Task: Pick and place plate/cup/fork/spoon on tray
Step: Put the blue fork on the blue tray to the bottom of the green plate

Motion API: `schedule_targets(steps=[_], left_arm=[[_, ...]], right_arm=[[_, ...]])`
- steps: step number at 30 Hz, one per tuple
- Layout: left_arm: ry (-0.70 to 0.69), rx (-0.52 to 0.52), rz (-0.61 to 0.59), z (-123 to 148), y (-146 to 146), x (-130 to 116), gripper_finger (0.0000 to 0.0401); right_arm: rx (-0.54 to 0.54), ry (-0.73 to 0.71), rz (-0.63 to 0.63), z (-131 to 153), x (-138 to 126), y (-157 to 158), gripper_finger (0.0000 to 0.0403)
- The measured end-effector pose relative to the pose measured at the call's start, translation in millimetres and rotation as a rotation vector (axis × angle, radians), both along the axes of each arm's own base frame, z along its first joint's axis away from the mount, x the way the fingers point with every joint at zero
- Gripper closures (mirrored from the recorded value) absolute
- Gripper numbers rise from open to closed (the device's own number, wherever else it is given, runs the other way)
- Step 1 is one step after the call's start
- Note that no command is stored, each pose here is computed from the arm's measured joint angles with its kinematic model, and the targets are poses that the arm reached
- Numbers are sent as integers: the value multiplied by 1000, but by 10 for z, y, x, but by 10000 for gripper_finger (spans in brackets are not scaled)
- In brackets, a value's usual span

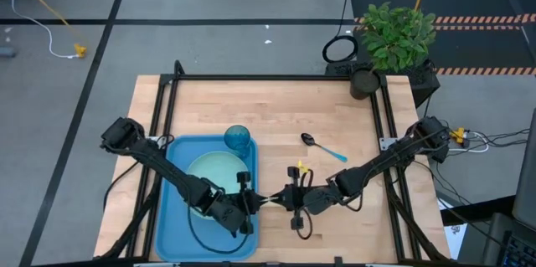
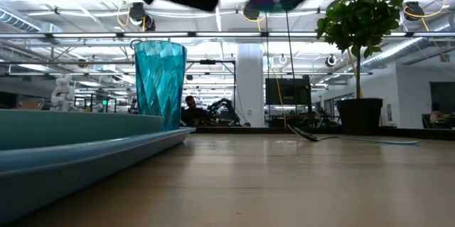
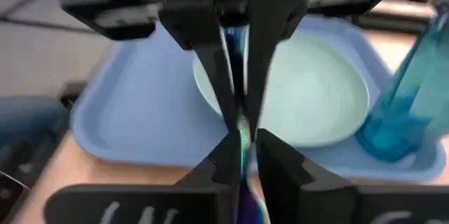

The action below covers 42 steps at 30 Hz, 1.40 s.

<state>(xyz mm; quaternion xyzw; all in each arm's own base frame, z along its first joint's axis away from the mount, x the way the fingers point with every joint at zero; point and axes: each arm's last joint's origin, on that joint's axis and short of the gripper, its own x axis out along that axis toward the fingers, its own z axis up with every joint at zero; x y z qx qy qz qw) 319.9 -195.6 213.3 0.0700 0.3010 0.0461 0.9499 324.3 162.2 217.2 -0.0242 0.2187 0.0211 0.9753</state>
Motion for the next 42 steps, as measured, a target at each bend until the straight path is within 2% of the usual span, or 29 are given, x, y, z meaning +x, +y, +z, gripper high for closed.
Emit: schedule_targets(steps=[3,12,18,25,31,35,42], left_arm=[[37,-37,-18,11,-71,-92,388],[156,-109,-37,-39,-408,-534,384],[230,-139,-89,-87,-681,-899,388],[324,-123,-56,-258,-833,-1223,388],[390,-122,-8,-410,-882,-1315,383],[448,-67,36,-569,-869,-1341,372],[480,-27,47,-715,-882,-1332,379]], right_arm=[[7,-52,12,159,-57,7,343],[21,-187,94,695,-391,53,302],[-6,-214,144,821,-531,99,302],[-25,-216,150,830,-540,95,303],[-26,-214,149,828,-538,93,303],[-23,-213,149,827,-539,93,303],[-5,-211,143,827,-539,94,303]])
